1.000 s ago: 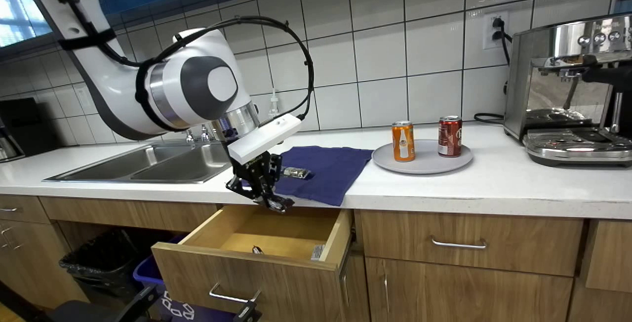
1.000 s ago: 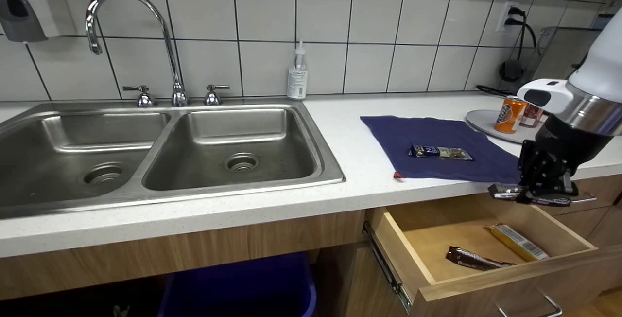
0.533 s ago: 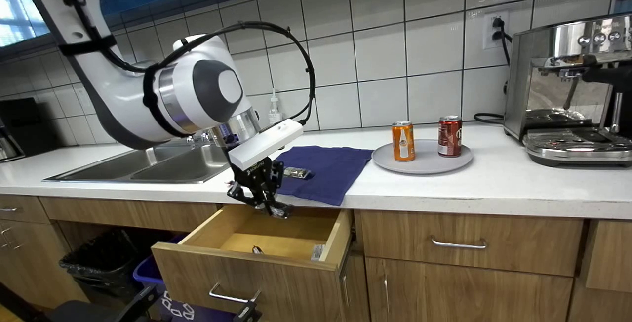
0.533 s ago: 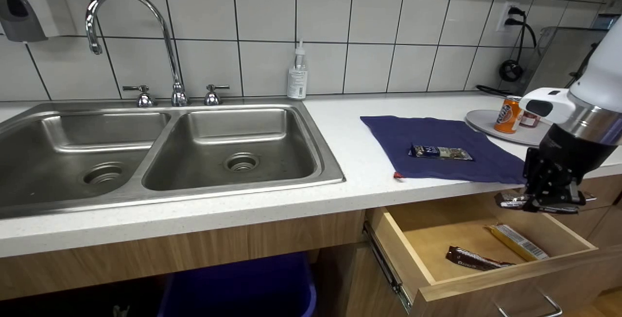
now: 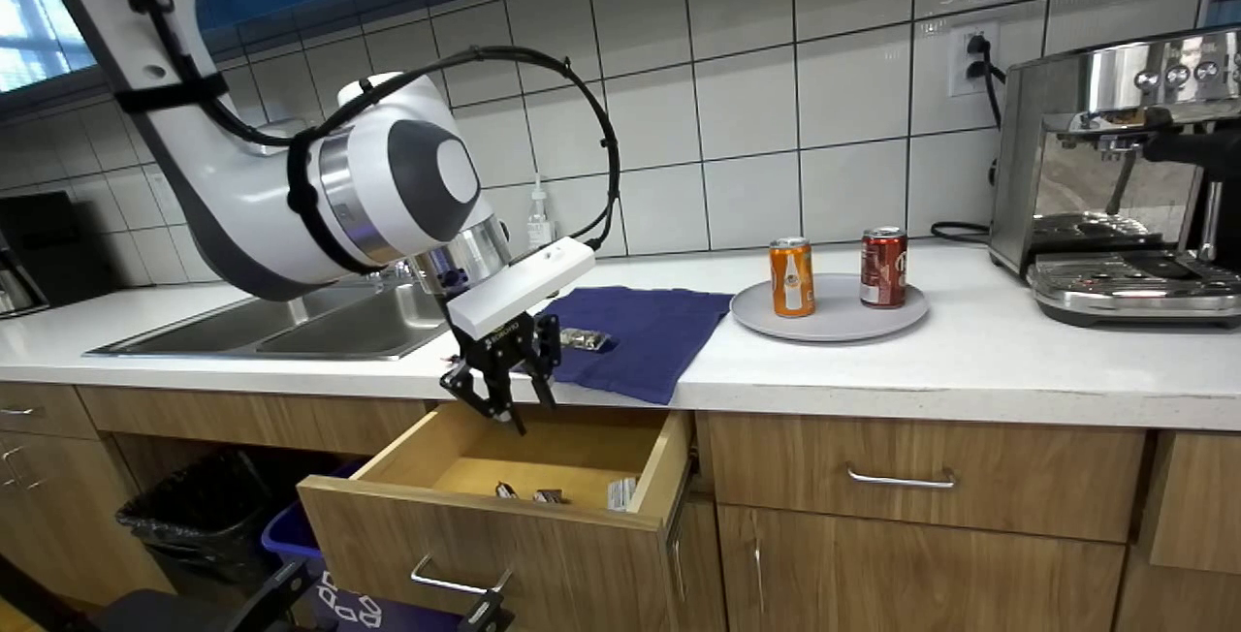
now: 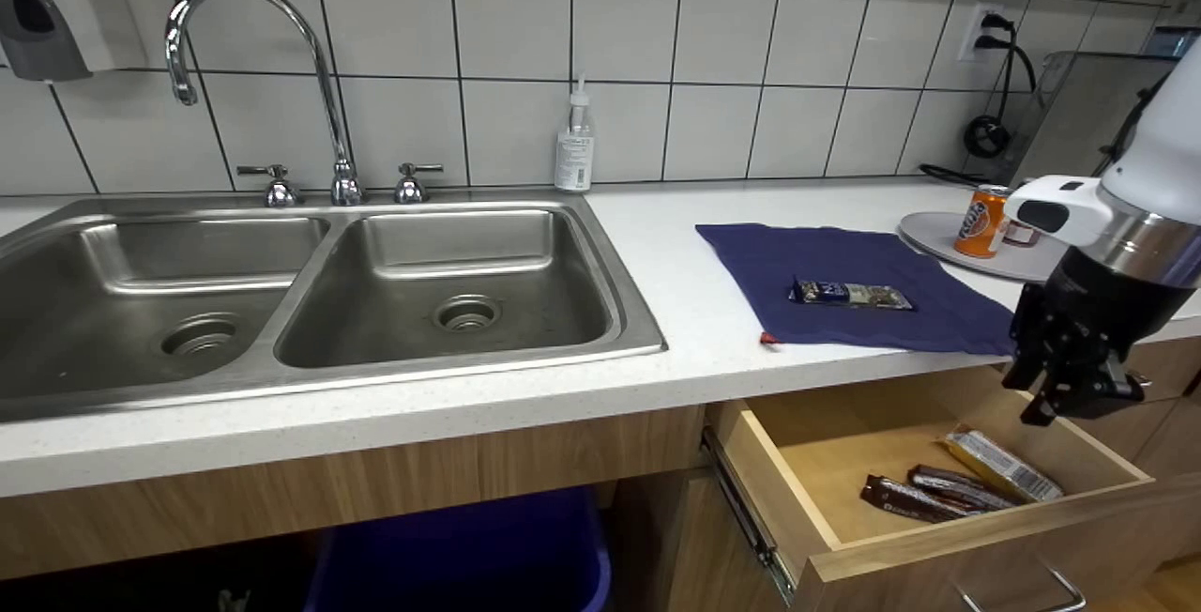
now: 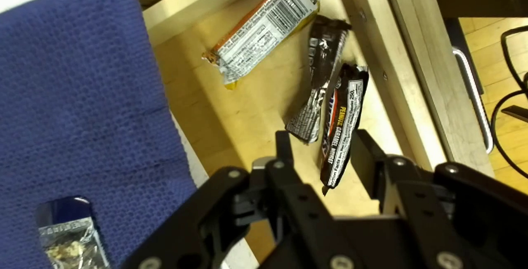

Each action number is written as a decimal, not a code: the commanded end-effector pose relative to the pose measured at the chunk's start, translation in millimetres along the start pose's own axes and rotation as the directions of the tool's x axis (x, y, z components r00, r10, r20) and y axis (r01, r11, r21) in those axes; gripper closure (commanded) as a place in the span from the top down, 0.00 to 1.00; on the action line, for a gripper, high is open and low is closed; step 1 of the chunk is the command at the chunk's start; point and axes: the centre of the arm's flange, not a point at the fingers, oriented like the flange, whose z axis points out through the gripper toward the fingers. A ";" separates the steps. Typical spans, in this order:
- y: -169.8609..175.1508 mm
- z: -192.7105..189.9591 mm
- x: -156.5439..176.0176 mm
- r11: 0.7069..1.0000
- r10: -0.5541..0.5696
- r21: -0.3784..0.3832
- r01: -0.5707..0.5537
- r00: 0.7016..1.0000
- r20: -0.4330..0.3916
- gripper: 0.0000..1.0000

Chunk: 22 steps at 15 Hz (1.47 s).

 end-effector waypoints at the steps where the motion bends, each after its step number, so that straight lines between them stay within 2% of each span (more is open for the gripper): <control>1: -3.6 -8.0 3.1 1.000 0.011 -0.028 -0.011 1.000 -0.011 0.76; 4: -2.3 -15.8 4.7 0.999 0.012 -0.040 -0.013 1.000 -0.026 0.98; 5: -1.5 -18.4 5.7 0.999 0.011 -0.043 -0.013 0.999 -0.033 1.00; 14: 20.2 -28.3 20.1 0.997 0.023 -0.073 -0.029 0.997 -0.078 1.00; 22: 64.3 -35.5 38.8 0.993 0.034 -0.107 -0.046 0.993 -0.113 1.00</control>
